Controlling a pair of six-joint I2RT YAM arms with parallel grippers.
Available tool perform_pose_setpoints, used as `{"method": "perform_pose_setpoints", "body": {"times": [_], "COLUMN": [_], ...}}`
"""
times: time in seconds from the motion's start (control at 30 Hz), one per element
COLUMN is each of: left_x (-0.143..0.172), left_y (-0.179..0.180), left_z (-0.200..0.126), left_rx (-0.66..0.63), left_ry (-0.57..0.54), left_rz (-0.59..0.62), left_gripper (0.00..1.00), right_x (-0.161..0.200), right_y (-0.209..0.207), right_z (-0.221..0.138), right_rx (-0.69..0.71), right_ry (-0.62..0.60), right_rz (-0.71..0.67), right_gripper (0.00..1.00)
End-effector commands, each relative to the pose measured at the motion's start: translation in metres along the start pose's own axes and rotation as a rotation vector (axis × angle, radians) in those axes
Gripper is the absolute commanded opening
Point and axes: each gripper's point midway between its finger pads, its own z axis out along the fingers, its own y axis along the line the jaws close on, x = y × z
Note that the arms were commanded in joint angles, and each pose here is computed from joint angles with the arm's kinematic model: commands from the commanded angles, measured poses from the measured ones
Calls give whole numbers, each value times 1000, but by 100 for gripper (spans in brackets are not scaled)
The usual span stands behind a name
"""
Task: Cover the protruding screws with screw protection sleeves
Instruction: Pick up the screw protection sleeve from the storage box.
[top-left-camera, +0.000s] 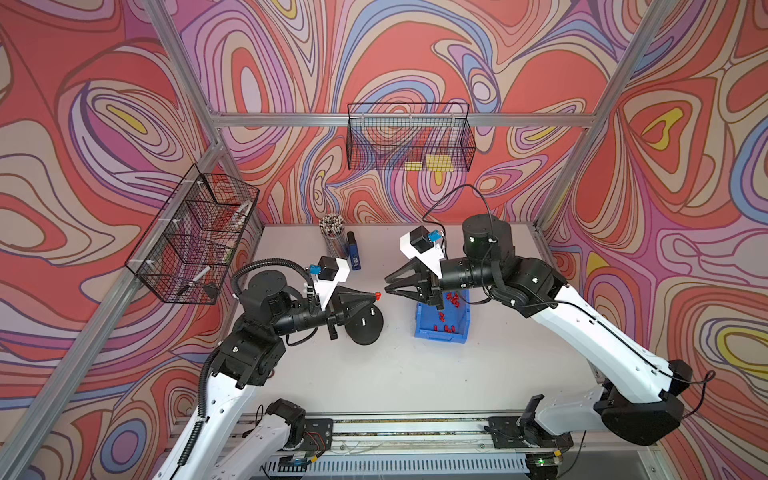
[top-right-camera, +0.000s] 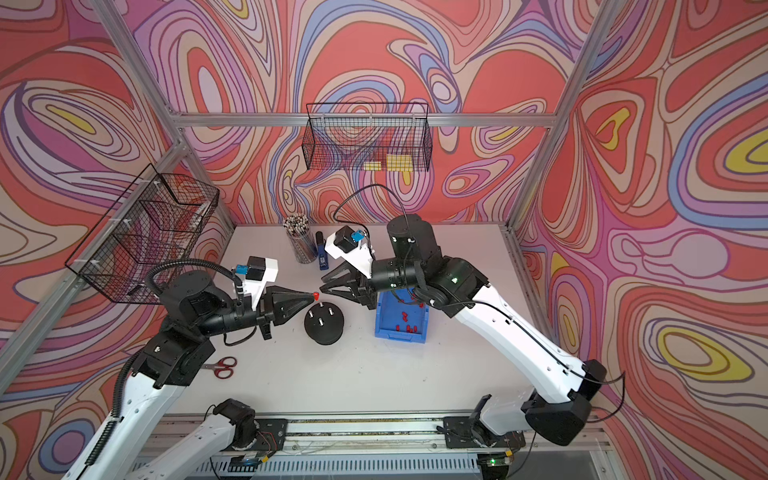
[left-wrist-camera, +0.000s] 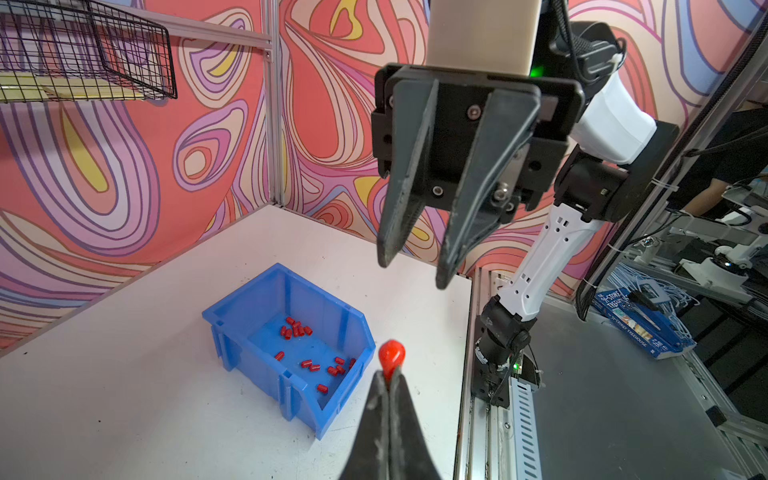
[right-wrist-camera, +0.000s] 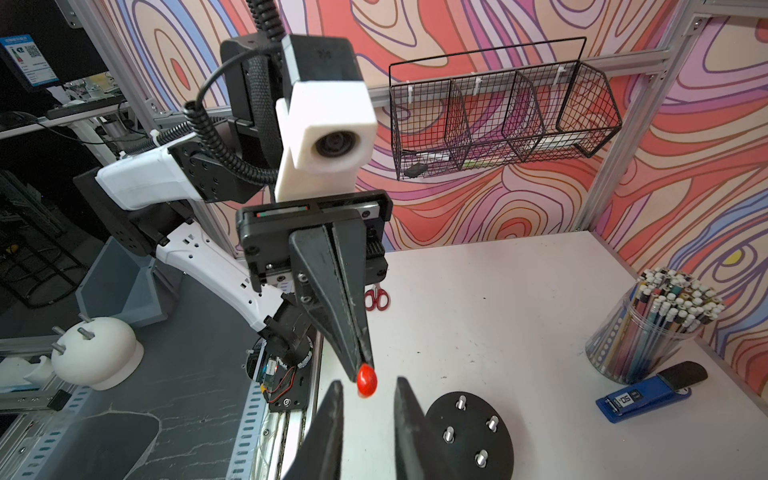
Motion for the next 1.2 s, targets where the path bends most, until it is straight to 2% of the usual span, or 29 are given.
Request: {"method": "perform_pose_setpoints", "body": {"times": [0.0,0.53,1.17], "left_x": [-2,-3,-3], "left_y": [-8,-7,-6], "left_z": [-1,2,4], "left_rx": [35,52,59], "left_ry": [-3,-2,-9], "left_rz": [15,-5,-4], "left_gripper": [0,0,0], "right_x": [11,24,24], "right_y": [1,-1,3], "right_z": [8,17,19], "right_rx": [-35,-54,-81], "right_ry": [26,74,80], "right_rz": [36,60,74], "right_gripper": [23,19,18]}}
